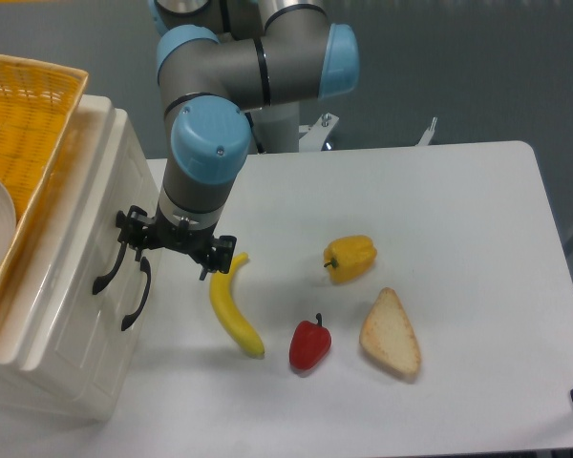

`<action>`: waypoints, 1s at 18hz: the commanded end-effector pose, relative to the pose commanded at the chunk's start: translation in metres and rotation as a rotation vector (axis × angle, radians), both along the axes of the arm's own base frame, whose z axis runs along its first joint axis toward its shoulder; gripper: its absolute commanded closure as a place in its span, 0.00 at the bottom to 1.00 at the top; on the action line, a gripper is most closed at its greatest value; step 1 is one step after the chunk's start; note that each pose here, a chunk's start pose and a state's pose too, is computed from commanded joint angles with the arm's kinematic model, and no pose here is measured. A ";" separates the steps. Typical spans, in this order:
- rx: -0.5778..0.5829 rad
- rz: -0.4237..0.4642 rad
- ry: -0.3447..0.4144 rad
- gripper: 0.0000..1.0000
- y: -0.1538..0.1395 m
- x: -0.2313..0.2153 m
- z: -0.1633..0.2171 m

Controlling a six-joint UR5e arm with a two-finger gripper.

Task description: Slide the top white drawer open

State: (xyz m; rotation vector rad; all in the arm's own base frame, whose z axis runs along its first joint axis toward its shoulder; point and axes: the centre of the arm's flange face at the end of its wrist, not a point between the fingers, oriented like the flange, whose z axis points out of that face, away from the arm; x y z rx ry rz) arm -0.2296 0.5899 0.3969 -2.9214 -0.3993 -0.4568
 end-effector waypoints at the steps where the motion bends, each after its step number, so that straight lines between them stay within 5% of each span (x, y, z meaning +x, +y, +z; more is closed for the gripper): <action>1: 0.000 0.000 0.000 0.00 0.000 0.001 0.000; 18: -0.034 0.013 -0.012 0.00 0.009 0.027 -0.007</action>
